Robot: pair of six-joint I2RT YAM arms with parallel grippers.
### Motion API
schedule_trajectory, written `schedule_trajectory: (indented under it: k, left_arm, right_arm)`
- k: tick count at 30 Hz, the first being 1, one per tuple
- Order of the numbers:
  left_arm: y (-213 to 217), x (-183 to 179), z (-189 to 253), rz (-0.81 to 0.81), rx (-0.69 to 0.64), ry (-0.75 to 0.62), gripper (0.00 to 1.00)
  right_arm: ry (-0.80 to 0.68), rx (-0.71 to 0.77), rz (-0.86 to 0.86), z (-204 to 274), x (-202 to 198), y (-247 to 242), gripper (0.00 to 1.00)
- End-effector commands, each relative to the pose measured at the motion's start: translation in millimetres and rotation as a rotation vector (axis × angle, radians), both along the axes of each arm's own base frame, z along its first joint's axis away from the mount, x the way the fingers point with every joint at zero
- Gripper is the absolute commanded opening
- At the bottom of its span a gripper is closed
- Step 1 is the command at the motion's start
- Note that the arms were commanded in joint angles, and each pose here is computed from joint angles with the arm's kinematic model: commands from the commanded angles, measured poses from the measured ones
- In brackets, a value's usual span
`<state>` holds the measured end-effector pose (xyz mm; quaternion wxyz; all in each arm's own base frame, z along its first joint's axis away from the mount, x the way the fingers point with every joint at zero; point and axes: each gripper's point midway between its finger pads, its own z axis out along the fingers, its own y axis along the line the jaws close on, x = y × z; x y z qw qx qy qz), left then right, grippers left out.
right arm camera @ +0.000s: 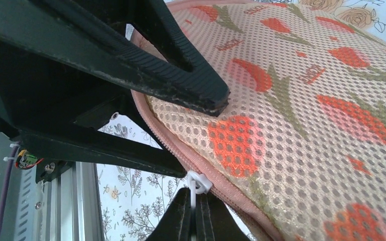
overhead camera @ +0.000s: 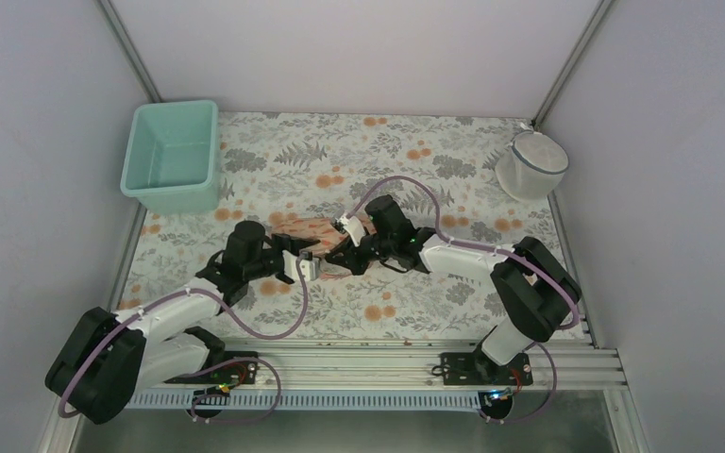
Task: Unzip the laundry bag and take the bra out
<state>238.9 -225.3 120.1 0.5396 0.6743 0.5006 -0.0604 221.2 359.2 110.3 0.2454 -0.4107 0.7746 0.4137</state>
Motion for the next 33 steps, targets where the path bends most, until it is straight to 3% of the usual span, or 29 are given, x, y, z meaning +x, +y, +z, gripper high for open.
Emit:
schedule_trajectory:
  k: [1,4,7,25,33]
  left_arm:
    - [-1.7,0.3,-0.6,-0.006,-0.003,-0.026,0.40]
    - [-0.2,0.6,-3.9,-0.004,0.012,-0.032,0.29]
    - [0.0,1.0,-2.9,0.000,0.010,-0.034,0.04]
    - [11.4,2.8,-6.7,0.038,0.049,-0.089,0.02]
    - [29.7,11.7,-14.0,0.098,0.065,-0.081,0.02]
  right_arm:
    - [-0.031,0.046,0.059,13.8,-4.3,11.2,0.04]
    - [-0.038,0.049,0.066,15.7,-5.8,10.4,0.04]
    - [-0.042,0.046,0.061,16.4,-5.6,8.3,0.04]
    - [0.010,-0.054,-0.194,-3.3,32.6,-67.7,0.04]
    - [0.019,-0.059,-0.203,-6.3,32.5,-76.5,0.04]
